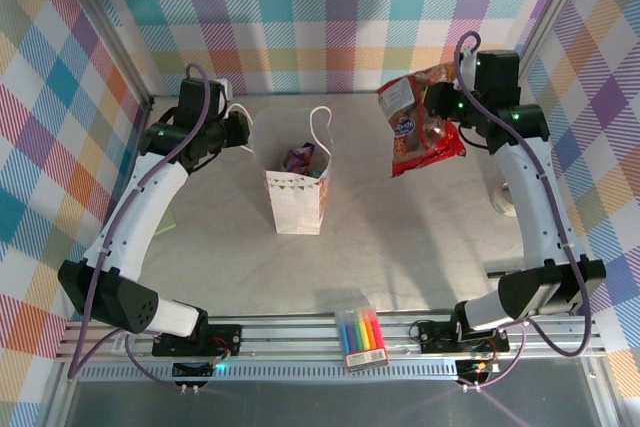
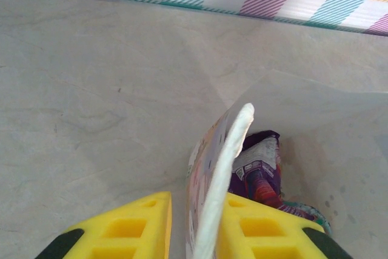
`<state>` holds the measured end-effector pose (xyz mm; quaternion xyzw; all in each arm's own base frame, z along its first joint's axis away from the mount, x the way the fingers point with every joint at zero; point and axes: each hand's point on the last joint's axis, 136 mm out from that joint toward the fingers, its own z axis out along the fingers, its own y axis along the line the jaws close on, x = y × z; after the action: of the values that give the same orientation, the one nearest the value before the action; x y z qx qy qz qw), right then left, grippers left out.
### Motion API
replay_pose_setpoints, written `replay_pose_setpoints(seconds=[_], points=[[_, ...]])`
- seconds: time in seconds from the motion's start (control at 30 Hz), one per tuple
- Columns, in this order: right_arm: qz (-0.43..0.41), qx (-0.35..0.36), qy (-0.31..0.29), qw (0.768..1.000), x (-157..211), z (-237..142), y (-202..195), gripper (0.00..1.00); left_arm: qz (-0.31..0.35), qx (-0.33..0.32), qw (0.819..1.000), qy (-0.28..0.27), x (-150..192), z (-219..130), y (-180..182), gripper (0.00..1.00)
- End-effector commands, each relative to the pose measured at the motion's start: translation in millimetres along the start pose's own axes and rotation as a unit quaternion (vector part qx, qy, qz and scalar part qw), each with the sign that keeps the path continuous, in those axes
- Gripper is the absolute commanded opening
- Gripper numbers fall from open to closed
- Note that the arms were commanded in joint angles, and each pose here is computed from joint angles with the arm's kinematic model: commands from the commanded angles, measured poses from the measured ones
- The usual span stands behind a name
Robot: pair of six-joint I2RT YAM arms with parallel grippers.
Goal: Place the snacks into the paper bag
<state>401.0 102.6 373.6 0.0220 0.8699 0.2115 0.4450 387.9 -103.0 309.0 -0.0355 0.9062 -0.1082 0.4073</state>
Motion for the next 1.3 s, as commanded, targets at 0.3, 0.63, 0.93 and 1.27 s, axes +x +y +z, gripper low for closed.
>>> replay_pose_setpoints(seconds=[0.3, 0.63, 0.93, 1.27], points=[[-0.07, -0.039, -0.121, 0.989, -69, -69, 97, 0.0, -0.01, 0.011, 0.999, -0.03, -9, -13, 1, 0.25], [-0.07, -0.093, -0.176, 0.977, -92, -91, 142, 0.0, -0.01, 0.013, 0.999, -0.034, -6, -15, 2, 0.25], [-0.046, -0.185, -0.202, 0.961, -102, -110, 194, 0.0, -0.017, 0.023, 0.999, -0.034, -3, -14, 1, 0.25], [-0.031, -0.247, -0.234, 0.94, -116, -133, 221, 0.0, -0.028, 0.026, 0.999, -0.029, 3, -12, 2, 0.25]])
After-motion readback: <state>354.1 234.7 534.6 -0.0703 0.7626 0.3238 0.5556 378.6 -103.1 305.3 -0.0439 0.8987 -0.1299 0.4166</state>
